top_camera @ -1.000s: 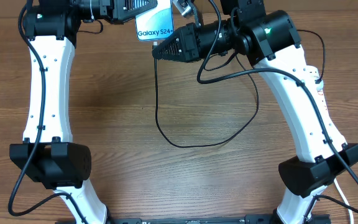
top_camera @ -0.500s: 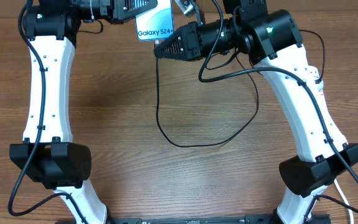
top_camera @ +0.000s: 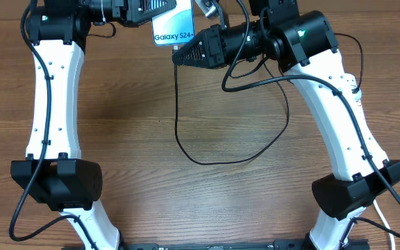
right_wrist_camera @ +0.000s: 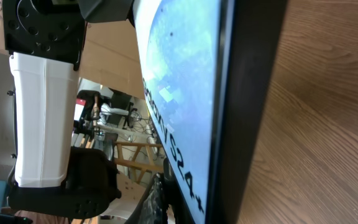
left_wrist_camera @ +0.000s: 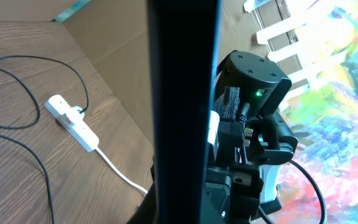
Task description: Plug charger to phone and switch on socket
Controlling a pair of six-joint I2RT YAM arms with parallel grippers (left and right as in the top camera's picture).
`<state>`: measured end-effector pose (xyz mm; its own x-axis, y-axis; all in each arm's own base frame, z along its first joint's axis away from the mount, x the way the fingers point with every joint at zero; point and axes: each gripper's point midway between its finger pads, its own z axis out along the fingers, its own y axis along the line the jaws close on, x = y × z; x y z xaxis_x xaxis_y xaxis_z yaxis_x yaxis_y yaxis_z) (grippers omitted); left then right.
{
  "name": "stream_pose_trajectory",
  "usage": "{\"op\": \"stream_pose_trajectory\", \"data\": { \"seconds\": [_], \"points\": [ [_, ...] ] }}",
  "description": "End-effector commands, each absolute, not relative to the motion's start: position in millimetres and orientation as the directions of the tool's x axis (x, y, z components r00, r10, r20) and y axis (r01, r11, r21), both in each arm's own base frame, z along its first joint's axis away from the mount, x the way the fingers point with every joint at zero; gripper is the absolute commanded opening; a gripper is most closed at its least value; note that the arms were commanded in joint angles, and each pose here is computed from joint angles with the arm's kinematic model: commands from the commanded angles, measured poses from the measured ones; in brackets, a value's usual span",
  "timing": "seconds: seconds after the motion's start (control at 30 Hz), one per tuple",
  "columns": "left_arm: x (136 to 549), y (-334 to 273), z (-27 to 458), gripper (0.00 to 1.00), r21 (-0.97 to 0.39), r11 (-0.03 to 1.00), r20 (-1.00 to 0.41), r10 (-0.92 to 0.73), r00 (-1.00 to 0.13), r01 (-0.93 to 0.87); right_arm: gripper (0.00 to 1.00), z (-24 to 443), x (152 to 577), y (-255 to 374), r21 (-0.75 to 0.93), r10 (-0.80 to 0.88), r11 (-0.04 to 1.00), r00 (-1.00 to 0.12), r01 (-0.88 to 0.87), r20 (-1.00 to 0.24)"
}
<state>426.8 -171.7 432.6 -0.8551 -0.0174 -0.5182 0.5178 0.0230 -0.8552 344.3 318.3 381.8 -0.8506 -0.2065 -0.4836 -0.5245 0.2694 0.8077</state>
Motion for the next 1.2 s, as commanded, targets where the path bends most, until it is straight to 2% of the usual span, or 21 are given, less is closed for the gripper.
{"op": "stream_pose_trajectory", "data": {
  "seconds": [0.0, 0.43, 0.57, 1.17],
  "points": [
    [404.8, -175.4, 456.7, 0.04, -0.815, -0.013, -0.58, 0.013, -0.815, 0.579, 0.04, 381.4, 345.9, 317.6, 0.809, -0.204, 0.265, -0.851, -0.524, -0.484],
    [402.3, -181.2, 456.6, 0.04, -0.815, -0.021, -0.579, 0.025, -0.815, 0.579, 0.04, 383.5, 347.8, 318.9, 0.819, -0.191, 0.266, -0.861, -0.508, -0.471],
    [402.3, -181.2, 456.6, 0.04, -0.824, -0.021, -0.567, 0.025, -0.823, 0.567, 0.04, 377.9, 351.3, 316.8, 0.813, -0.181, 0.304, -0.868, -0.497, -0.463],
    [402.2, -181.2, 456.7, 0.04, -0.823, -0.021, -0.567, 0.025, -0.823, 0.567, 0.04, 380.3, 352.3, 317.8, 0.816, -0.175, 0.297, -0.868, -0.496, -0.464]
  ]
}}
